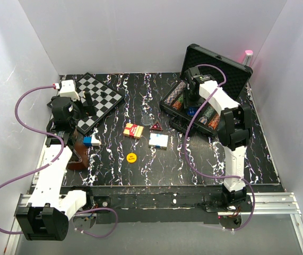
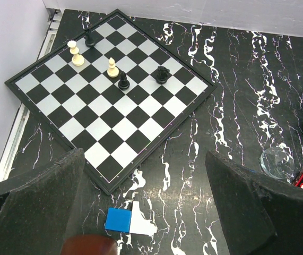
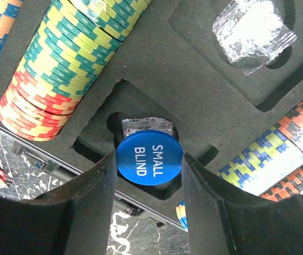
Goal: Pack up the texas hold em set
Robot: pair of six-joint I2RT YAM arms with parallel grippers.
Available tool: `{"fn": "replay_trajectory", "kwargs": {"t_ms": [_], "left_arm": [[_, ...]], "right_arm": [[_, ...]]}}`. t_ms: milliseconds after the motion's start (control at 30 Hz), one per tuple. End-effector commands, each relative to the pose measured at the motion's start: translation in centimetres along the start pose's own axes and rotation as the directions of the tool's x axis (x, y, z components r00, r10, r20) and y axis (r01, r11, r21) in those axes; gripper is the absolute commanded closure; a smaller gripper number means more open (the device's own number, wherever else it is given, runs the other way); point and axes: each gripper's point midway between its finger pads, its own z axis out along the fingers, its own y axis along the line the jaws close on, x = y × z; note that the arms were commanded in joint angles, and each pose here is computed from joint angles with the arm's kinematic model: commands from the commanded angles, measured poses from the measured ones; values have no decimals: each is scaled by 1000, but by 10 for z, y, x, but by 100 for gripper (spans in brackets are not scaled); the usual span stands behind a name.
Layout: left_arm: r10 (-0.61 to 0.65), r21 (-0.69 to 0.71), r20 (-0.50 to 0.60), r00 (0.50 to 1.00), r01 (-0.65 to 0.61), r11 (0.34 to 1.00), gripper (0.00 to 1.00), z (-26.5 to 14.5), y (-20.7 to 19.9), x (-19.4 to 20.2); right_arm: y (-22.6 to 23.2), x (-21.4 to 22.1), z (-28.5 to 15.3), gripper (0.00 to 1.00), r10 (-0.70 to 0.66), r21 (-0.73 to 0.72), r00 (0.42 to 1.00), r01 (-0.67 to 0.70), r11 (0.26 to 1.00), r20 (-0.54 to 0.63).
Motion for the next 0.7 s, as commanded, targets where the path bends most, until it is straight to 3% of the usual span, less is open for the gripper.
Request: {"fn": "replay_trajectory", "kwargs": {"t_ms": [0, 500, 667], "left_arm": [[12, -7, 5, 1000, -12, 1000, 2, 0, 1, -1], [12, -7, 3, 1000, -12, 1000, 2, 0, 1, -1], [12, -6, 0, 1000, -12, 1000, 2, 1, 1, 0]], "right_arm": [[5, -2, -2, 71, 21, -21, 1000, -21, 1000, -2], [9, 10, 27, 70, 23, -13, 998, -24, 1000, -66], [8, 5, 29, 68, 47, -1, 998, -47, 999, -37]]}}
